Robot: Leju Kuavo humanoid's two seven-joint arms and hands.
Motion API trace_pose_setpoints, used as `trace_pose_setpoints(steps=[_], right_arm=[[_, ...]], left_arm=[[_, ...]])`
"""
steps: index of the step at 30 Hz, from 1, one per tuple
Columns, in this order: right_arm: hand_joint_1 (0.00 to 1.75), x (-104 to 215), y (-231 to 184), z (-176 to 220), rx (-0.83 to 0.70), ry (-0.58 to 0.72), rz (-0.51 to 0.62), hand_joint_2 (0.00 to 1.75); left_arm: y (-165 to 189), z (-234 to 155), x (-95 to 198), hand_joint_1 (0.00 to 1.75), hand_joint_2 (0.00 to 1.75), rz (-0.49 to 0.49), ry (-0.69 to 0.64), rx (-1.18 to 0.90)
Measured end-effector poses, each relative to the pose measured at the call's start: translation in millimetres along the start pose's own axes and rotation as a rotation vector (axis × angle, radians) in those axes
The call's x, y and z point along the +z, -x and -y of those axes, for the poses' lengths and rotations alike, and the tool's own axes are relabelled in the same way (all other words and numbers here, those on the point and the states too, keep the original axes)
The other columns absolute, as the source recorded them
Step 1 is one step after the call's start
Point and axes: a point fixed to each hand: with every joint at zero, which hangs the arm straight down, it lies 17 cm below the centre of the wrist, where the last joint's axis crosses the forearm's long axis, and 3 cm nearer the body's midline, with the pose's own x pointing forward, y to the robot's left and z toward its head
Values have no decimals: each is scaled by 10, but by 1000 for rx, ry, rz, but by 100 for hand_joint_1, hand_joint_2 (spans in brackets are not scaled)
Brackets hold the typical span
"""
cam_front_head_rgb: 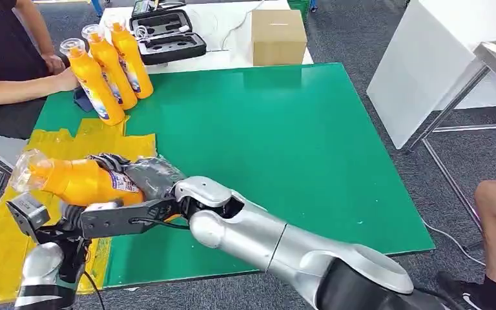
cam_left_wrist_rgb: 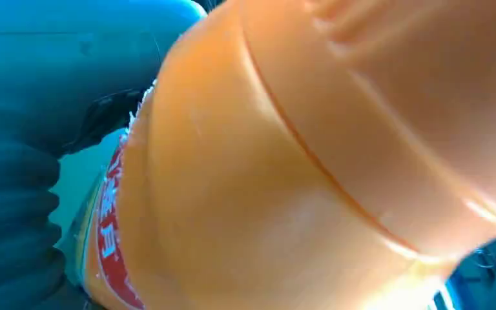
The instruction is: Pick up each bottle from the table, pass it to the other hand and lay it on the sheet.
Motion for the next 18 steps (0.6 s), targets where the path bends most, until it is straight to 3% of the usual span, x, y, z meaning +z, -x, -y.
trace_pose_setpoints(steps=[5,11,18], right_arm=[[0,48,192,248,-2,83,-17,0],[0,189,258,676,-51,190,-1,0],[0,305,307,932,-70,250,4,0]], left_arm=[[-19,-103,-66,175,175,2,-41,-175],[-40,-686,-39,175,175,-6,-187,-365],[-12,-1025,70,175,175,-27,-251,-412]])
